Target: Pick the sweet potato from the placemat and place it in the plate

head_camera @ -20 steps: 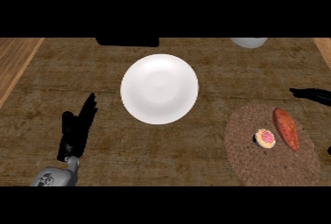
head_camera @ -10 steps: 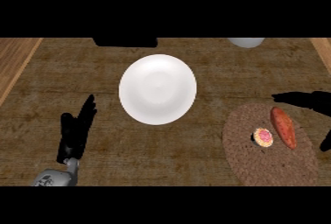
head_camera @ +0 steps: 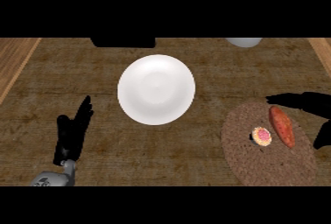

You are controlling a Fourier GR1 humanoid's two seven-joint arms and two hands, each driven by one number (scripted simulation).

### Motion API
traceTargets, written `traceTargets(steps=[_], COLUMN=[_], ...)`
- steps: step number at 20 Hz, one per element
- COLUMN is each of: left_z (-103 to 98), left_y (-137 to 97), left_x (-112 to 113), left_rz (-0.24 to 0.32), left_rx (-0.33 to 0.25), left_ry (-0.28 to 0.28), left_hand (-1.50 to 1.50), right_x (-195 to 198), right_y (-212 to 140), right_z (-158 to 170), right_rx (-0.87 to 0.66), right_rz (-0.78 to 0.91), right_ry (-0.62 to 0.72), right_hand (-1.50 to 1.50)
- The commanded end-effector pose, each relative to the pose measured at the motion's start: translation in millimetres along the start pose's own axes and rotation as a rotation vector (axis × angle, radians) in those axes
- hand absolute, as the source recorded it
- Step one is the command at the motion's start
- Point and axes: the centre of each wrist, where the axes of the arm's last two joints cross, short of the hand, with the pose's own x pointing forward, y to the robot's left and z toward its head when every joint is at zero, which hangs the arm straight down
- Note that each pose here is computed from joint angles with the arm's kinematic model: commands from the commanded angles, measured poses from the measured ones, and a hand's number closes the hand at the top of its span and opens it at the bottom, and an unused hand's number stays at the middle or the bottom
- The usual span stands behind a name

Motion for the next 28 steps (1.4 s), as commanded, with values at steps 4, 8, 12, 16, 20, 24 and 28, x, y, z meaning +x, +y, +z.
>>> traceTargets(steps=[4, 8, 12, 16, 20, 24, 28], left_z=[-7, 2, 1, -8, -1, -3, 4], left_y=[-3, -3, 24, 7, -3, -2, 2], left_x=[8, 1, -2, 9, 3, 7, 2], left_rz=[0.008, 0.002, 0.005, 0.002, 0.004, 0.006, 0.011], left_rx=[0.007, 0.014, -0.008, -0.009, -0.021, -0.022, -0.016], left_ry=[0.007, 0.009, 0.012, -0.009, 0.001, 0.001, 0.005], left_hand=[0.00, 0.00, 0.00, 0.00, 0.00, 0.00, 0.00], right_x=[-9, -4, -13, -9, -8, -7, -9], right_y=[3, 31, 21, 23, 35, 24, 17], right_z=[-9, -27, -14, -32, -37, -44, -37], right_rx=[0.072, 0.072, 0.089, 0.068, 0.008, -0.021, -0.184], right_rz=[-0.064, -0.079, -0.061, -0.013, 0.007, 0.040, 0.047], right_ry=[-0.098, -0.112, -0.088, -0.114, -0.160, -0.147, -0.105], right_hand=[-1.50, -1.50, -1.50, 1.50, 1.50, 1.50, 1.50])
